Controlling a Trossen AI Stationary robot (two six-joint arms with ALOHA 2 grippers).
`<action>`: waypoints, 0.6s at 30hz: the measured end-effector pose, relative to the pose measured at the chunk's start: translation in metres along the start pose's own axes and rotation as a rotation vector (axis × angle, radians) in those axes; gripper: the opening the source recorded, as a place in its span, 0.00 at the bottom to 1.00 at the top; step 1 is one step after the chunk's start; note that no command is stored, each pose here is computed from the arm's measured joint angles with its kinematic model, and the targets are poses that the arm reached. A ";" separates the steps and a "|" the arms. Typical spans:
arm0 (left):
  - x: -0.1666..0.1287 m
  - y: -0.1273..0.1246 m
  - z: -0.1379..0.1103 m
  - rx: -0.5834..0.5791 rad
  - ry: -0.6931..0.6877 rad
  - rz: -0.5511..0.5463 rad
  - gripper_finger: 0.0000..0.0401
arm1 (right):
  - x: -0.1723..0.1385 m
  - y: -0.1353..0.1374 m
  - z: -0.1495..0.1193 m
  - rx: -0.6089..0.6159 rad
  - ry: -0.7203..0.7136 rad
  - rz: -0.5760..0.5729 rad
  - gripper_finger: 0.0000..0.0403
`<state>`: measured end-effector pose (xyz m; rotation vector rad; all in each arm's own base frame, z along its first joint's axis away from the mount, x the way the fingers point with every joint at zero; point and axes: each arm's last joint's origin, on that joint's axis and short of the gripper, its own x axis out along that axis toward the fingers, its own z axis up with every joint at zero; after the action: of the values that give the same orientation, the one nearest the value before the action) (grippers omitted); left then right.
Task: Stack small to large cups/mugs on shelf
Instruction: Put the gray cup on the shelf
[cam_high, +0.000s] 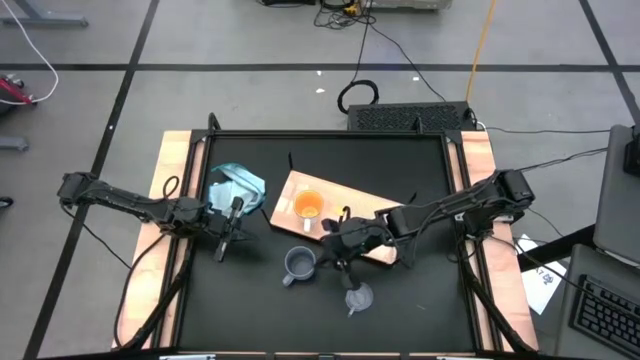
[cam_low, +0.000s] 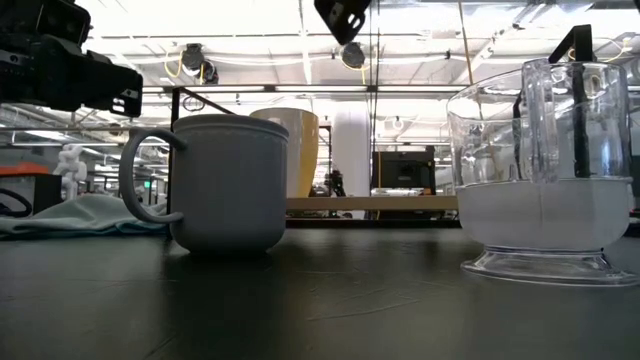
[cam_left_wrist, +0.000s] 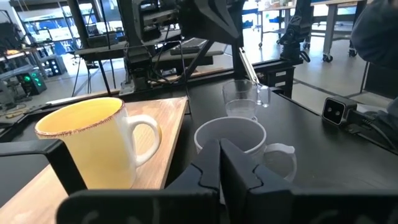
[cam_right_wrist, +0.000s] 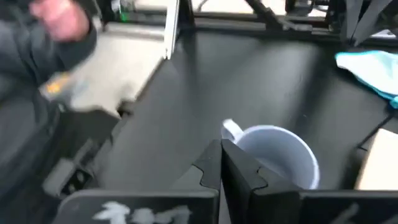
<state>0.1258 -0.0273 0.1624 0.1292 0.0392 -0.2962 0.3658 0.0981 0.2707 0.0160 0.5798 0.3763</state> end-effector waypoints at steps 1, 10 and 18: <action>0.000 0.000 0.000 0.000 0.000 0.000 0.02 | -0.001 0.000 0.002 -0.021 0.024 0.003 0.00; 0.000 0.000 0.000 -0.002 0.000 0.000 0.08 | 0.006 -0.016 0.024 -0.089 0.181 -0.021 0.00; 0.000 0.000 -0.001 -0.003 0.008 -0.001 0.08 | 0.038 -0.034 0.024 -0.049 0.288 -0.041 0.00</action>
<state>0.1258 -0.0273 0.1617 0.1273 0.0472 -0.2966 0.4197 0.0823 0.2668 -0.0990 0.8540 0.3552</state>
